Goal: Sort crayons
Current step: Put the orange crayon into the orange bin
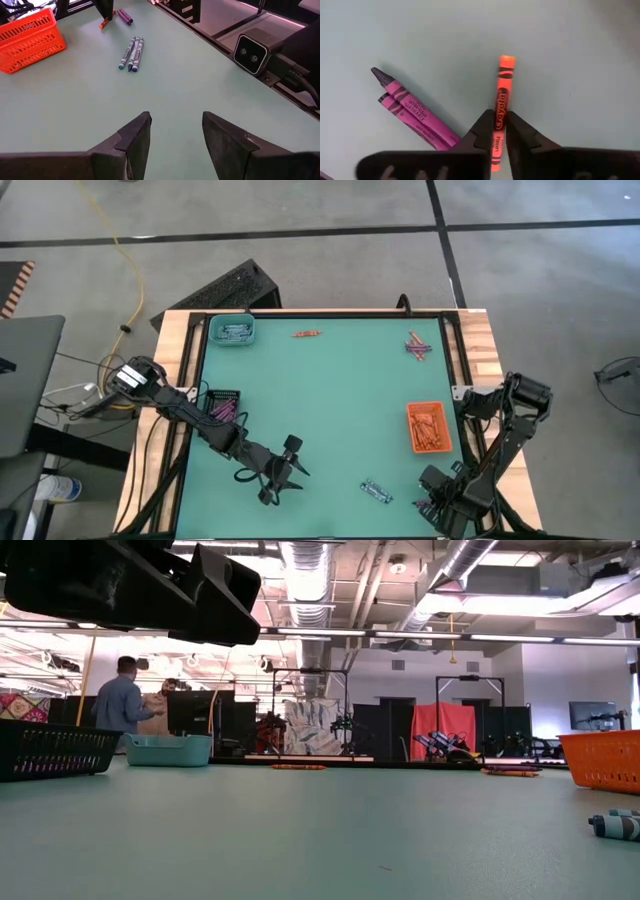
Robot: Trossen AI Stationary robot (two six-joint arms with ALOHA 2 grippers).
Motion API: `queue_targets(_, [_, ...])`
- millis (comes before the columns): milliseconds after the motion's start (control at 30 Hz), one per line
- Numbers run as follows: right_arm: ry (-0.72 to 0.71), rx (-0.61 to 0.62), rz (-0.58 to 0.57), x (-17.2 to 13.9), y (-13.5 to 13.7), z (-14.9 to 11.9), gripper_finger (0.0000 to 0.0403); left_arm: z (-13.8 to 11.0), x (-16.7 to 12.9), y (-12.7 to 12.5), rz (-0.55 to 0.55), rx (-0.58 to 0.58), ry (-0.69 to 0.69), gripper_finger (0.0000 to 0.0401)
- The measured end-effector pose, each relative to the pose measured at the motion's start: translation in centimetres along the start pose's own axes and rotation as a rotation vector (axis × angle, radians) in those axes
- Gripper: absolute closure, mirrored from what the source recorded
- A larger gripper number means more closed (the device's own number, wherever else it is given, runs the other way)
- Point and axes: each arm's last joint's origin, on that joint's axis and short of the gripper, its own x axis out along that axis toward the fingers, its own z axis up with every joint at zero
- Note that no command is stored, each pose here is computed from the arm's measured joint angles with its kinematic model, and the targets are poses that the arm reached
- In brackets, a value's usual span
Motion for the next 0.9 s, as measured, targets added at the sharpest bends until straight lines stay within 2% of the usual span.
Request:
queue_targets(167, [0.003, -0.018, -0.006, 0.0, 0.0, 0.2, 0.0396, 0.0, 0.0, 0.0, 0.000, 0.001, 0.003, 0.0232])
queue_targets(367, [0.004, -0.012, -0.014, -0.1, 0.1, 0.3, 0.0400, 0.0, 0.0, 0.0, 0.000, 0.005, 0.004, 0.0232])
queue_targets(667, [-0.037, -0.019, -0.108, -1.5, 0.4, 1.4, 0.0402, -0.1, 0.0, 0.0, 0.000, 0.010, 0.008, 0.0232])
queue_targets(900, [-0.046, -0.045, -0.100, -2.1, 1.1, 2.8, 0.0402, -0.1, 0.0, 0.0, 0.004, 0.009, 0.009, 0.0232])
